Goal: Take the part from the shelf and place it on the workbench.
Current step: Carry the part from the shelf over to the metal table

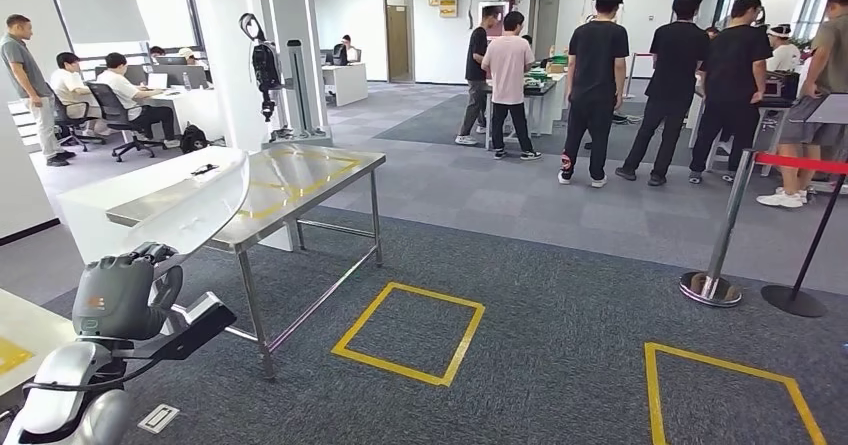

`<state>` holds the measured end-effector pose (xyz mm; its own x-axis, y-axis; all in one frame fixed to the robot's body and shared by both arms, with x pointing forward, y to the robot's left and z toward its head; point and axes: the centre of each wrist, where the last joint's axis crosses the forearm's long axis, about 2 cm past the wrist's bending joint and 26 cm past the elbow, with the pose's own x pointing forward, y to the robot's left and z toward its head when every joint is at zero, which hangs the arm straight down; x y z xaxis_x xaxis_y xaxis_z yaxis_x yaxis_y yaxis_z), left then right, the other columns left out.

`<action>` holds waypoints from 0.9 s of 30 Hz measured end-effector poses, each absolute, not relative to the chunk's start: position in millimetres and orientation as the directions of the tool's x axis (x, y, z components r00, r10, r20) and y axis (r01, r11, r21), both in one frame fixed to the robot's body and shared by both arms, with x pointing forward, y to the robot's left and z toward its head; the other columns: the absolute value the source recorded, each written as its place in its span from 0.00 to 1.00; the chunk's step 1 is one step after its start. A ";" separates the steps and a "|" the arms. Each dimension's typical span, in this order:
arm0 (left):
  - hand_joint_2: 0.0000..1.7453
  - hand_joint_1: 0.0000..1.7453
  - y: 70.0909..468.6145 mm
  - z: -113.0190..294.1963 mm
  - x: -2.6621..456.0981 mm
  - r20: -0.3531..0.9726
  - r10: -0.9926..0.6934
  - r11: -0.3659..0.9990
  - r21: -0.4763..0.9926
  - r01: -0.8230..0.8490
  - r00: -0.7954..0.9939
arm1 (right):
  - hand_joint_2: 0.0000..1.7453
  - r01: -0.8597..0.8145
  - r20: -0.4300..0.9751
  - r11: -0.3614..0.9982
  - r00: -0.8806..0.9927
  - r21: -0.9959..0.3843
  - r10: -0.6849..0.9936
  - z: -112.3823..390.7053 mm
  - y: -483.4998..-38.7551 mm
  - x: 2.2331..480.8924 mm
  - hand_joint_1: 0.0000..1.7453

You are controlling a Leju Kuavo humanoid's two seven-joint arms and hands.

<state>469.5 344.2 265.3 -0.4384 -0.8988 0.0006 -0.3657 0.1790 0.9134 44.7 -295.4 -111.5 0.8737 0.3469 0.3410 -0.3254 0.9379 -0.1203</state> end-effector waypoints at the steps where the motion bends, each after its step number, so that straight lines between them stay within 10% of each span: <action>1: 1.00 1.00 346.1 265.1 469.4 -0.001 -0.900 0.177 0.914 -0.365 -0.437 | 0.00 -0.326 0.341 0.938 0.873 -0.121 0.348 -111.5 -295.4 45.5 0.00; 27: 1.00 1.00 320.1 283.3 482.6 0.024 -0.882 0.202 0.921 -0.333 -0.471 | 0.00 -0.290 0.336 0.949 0.888 -0.120 0.314 -111.7 -296.9 42.9 0.00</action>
<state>482.6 320.1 283.3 -0.4707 -0.8820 0.0236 -0.3329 0.2023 0.9210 42.9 -296.9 -111.7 0.8880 0.3139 0.3360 -0.2901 0.9494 -0.1202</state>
